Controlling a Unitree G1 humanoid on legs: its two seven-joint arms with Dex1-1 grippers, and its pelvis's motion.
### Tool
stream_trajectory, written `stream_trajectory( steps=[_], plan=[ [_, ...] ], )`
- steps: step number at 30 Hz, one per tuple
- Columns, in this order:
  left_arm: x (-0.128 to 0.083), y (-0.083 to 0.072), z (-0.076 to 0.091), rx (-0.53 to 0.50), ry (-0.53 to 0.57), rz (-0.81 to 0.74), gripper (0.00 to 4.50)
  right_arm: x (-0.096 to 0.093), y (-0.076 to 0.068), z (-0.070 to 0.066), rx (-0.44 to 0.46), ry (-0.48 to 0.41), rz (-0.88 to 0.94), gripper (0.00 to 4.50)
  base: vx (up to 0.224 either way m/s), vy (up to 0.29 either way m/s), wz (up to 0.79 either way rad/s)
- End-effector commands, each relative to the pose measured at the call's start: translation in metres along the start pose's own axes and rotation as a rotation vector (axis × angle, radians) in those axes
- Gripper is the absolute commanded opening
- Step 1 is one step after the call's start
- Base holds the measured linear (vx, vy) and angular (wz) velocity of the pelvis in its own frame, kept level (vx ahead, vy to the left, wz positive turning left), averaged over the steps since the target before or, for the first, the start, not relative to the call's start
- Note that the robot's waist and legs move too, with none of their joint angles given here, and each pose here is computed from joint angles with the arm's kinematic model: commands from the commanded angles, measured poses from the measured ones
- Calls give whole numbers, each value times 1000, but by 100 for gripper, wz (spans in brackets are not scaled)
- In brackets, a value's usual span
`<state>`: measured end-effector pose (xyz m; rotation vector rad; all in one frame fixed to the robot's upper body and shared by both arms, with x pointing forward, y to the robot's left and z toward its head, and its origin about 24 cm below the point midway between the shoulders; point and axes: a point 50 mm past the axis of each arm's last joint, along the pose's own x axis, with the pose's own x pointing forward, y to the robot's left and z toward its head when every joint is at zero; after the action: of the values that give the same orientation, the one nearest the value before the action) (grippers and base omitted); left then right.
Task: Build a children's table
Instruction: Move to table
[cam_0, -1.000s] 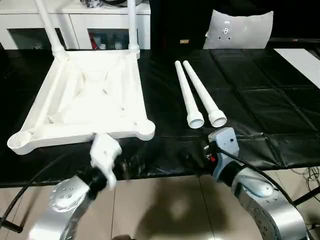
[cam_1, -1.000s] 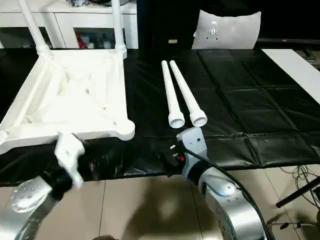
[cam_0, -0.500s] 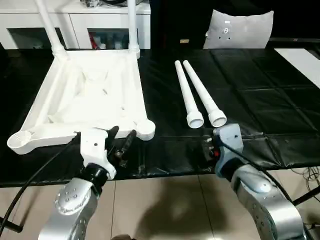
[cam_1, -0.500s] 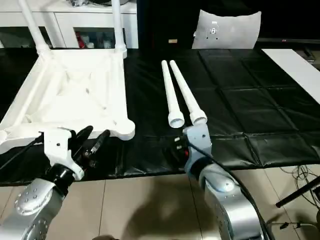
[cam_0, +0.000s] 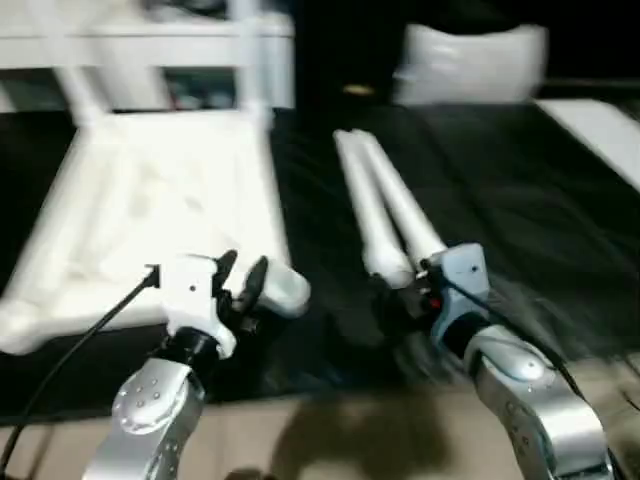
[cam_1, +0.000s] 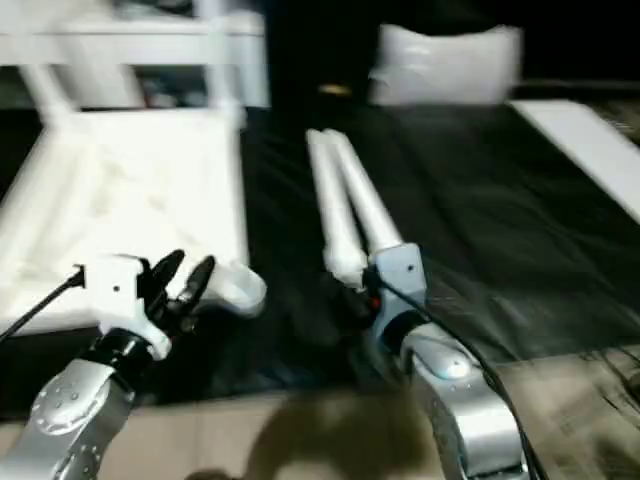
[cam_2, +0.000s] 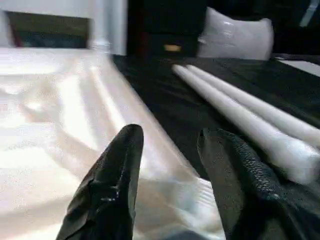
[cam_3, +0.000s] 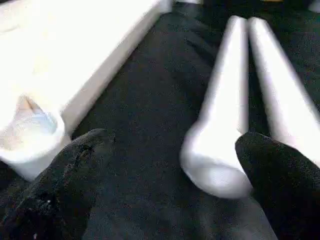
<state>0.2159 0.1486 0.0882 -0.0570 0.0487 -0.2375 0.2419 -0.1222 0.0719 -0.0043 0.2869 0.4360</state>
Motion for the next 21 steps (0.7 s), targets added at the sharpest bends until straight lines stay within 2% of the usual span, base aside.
stream_trajectory(
  steps=[1,5,8,12,14,15,17,21],
  plan=[
    [-1,2,3,8,-5,15,183,0,3,3,-37,10,31,450,301,87,-1],
    [-2,1,2,12,2,12,172,-1,4,3,-50,15,31,450,229,16,28],
    [-3,1,2,12,13,9,172,-2,4,6,-8,-10,24,450,174,-42,61],
    [-3,0,3,25,10,-17,172,-2,3,10,-32,-18,11,450,163,-21,17],
    [-2,-2,5,14,-1,-61,172,0,0,15,-69,-21,-10,450,0,0,0],
    [-3,-3,6,9,-4,-80,188,0,-1,17,-73,-24,-21,450,0,0,0],
    [-4,-6,7,2,10,-139,198,2,-7,22,-43,-25,-57,450,0,0,0],
    [-6,-10,6,28,65,-242,224,3,-18,23,-44,45,-124,450,-39,-2,0]
  ],
)
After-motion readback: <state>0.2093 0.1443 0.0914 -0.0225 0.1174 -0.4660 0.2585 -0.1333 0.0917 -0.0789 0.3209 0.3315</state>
